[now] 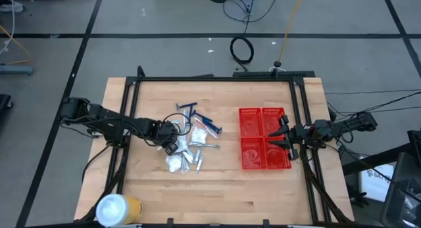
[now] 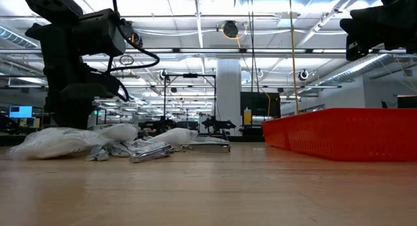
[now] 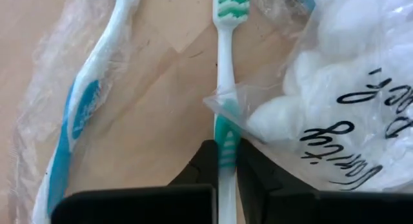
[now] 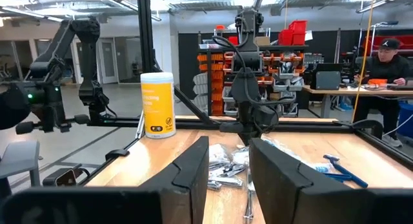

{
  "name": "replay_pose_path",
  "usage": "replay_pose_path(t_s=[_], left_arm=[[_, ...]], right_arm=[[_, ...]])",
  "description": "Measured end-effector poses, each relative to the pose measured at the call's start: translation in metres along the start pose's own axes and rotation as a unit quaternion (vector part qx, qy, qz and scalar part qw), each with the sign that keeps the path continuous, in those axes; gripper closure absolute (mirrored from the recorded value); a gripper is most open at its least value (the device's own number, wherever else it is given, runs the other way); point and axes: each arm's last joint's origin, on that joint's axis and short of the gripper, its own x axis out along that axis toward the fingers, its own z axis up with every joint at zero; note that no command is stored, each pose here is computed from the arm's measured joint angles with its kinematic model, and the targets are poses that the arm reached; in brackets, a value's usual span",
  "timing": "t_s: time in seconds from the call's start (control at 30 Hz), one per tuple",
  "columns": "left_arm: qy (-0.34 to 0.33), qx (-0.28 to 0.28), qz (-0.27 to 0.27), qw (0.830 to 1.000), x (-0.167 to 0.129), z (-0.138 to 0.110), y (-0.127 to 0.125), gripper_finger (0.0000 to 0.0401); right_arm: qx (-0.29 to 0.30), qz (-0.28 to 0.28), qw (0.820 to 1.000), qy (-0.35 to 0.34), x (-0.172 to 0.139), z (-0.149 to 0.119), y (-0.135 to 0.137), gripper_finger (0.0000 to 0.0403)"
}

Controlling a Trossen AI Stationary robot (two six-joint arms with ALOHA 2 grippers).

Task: Pick & Place Travel size toiletries
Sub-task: Put the green toothbrush into the top right red bin

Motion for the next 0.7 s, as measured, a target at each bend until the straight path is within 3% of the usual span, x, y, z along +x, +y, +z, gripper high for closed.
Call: replay_pose_path(t_s=[0.13, 0.43, 0.57, 0.7], left_arm=[[-0.017, 0.016, 0.027, 0.999, -0.024, 0.002, -0.001, 0.0391], [-0.166, 0.072, 0.016, 0.983, -0.091, 0.023, -0.013, 0.0389], [-0.28, 0.129, -0.003, 0.951, -0.111, 0.035, -0.021, 0.0391], [-0.412, 0.214, -0.068, 0.883, -0.126, 0.053, -0.039, 0.0385]], right_arm=[[0.002, 0.0, 1.0, 0.0, 0.0, 0.0, 0.0, 0.0303], [0.033, -0.011, 0.997, -0.067, -0.001, 0.013, -0.001, 0.0303], [0.069, -0.007, 0.993, -0.099, -0.002, 0.019, -0.001, 0.0303], [0.068, -0.006, 0.991, -0.117, -0.003, 0.022, -0.001, 0.0303]])
